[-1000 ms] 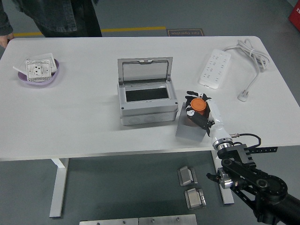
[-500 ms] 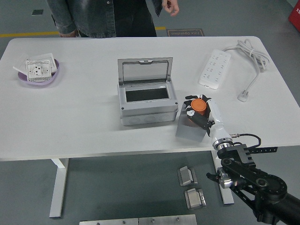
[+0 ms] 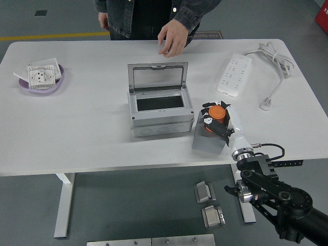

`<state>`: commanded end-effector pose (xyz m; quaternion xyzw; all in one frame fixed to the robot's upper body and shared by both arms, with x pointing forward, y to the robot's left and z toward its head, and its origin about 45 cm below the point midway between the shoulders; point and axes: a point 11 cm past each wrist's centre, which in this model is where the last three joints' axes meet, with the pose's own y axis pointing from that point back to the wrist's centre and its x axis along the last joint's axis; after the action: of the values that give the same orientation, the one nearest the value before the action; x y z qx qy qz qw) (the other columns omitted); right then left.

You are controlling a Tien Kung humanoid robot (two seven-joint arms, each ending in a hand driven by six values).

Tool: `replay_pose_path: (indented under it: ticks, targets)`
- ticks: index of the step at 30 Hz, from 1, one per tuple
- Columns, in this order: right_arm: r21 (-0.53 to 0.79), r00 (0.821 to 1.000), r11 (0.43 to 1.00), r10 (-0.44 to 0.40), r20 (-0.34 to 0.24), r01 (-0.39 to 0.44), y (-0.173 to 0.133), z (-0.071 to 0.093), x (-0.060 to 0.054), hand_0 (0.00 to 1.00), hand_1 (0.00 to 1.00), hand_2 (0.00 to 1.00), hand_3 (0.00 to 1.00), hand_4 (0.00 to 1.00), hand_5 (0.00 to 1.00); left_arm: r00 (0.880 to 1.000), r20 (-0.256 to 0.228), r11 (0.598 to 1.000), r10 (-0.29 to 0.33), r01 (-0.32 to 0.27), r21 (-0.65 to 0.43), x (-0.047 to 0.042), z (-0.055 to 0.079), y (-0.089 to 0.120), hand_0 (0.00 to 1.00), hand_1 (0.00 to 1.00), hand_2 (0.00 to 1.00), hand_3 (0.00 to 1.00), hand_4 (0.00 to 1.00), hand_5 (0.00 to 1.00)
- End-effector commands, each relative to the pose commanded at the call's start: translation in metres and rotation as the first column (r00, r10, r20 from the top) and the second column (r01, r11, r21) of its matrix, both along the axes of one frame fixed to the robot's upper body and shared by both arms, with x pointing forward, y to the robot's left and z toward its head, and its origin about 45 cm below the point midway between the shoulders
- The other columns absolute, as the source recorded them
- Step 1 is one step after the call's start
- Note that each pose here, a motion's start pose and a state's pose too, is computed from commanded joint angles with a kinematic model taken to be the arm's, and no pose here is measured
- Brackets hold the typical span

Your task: Pick up the cylinder from the cube,place it in the box,flap close box

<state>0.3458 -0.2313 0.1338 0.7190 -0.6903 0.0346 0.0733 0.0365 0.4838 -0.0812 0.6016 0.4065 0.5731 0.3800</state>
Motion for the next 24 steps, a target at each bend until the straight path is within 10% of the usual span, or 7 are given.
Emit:
replay_pose_path:
  ticks: [23,24]
  targets:
    - [-0.233,0.987,0.970,0.095,0.127,-0.063,0.033,0.061,0.033,0.592,0.415,0.232,0.189,0.050,0.002,1.000,-0.007,1.000,0.003,-0.003,0.004,-0.0032,0.001,0.002,0.732,0.741,0.699,0.820,0.707,0.399]
    - [-0.268,0.984,0.961,0.114,0.136,-0.075,0.039,0.067,0.037,0.448,0.288,0.234,0.188,0.002,0.002,1.000,-0.009,1.000,0.004,-0.004,0.005,-0.0040,0.001,0.003,0.732,0.742,0.700,0.819,0.708,0.401]
